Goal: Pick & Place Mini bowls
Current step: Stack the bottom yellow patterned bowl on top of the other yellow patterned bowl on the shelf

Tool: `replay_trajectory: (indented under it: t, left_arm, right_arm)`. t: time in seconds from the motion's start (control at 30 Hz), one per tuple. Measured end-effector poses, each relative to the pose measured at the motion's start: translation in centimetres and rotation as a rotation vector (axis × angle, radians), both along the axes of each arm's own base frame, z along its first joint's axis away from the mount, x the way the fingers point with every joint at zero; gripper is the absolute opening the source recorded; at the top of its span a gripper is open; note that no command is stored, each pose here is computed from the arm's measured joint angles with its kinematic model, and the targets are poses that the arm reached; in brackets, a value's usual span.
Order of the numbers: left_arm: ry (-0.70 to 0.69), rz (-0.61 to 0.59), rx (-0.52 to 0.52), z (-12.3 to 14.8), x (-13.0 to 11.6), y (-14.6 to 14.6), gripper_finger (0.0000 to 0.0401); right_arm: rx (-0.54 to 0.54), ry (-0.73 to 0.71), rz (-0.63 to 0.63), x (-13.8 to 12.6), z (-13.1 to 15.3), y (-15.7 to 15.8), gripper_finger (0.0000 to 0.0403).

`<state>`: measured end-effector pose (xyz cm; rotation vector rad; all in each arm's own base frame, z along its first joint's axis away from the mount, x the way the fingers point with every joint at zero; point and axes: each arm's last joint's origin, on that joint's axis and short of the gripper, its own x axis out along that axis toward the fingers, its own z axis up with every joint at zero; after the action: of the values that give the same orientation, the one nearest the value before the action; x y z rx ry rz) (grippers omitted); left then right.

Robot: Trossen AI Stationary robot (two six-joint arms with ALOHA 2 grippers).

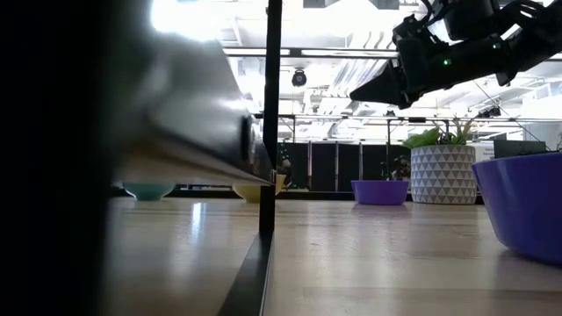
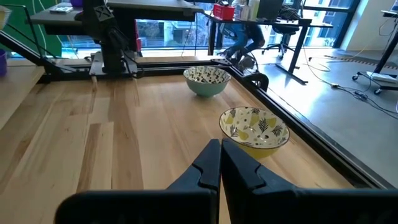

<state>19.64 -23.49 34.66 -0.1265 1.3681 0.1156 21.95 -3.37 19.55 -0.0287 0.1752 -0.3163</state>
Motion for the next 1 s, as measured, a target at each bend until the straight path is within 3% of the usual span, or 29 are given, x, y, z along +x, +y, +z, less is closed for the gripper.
replay_trajectory:
  t: [0.67,1.0]
  left_arm:
    - [0.04,0.037,0.059,-5.0,2.2,-4.7,0.001]
    - [0.002,0.072,0.048,-5.3,2.4,-5.2,0.001]
  right_arm:
    - [-0.014,0.011,0.034,0.2,-0.1,2.0,0.0]
    - [-0.019,0.01,0.029,0.2,-0.1,2.5,0.0]
